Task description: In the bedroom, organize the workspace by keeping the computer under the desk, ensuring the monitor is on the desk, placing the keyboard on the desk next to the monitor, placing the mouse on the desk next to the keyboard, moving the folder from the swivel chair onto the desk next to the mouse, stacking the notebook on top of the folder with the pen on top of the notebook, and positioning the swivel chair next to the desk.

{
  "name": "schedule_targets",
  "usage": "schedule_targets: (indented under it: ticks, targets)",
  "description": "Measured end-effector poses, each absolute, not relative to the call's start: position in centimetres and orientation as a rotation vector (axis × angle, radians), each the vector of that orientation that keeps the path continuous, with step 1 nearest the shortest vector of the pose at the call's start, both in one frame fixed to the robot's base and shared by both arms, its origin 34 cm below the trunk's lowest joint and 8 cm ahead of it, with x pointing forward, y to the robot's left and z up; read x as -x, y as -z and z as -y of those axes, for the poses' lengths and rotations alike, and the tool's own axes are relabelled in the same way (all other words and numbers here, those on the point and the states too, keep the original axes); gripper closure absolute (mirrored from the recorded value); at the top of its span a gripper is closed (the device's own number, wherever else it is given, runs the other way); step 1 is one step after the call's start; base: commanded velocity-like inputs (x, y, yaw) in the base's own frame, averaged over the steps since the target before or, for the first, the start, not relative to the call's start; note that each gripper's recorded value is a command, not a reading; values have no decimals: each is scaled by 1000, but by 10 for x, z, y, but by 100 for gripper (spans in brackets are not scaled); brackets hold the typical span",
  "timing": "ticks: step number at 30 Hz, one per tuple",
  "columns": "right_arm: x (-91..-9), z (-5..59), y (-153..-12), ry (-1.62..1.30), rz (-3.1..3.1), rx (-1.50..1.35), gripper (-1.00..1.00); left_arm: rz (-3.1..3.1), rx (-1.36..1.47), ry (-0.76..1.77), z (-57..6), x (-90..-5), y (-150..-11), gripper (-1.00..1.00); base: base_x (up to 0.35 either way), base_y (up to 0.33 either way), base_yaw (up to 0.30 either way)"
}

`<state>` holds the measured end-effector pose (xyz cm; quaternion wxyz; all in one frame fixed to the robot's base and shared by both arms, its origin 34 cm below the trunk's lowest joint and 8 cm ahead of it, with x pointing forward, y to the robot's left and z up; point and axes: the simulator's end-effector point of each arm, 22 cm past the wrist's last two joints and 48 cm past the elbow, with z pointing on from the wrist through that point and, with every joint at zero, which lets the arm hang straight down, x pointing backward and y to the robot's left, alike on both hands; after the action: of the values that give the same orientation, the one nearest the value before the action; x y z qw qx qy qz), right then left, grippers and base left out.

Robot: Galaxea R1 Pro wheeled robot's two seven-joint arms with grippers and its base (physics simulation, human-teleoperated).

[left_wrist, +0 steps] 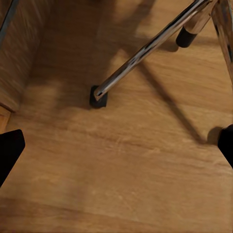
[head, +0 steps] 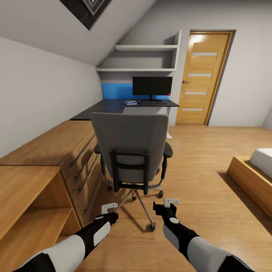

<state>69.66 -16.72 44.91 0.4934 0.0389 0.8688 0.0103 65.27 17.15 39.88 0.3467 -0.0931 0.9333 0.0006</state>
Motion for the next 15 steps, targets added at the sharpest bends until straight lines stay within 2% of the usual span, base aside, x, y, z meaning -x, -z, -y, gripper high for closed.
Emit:
schedule_targets:
  ticks: [15]
  targets:
    - [-694,166,-439,-26,-2100,-84,-100,-2422,242,-6,-174,-650,-387,-100,0,0,-16]
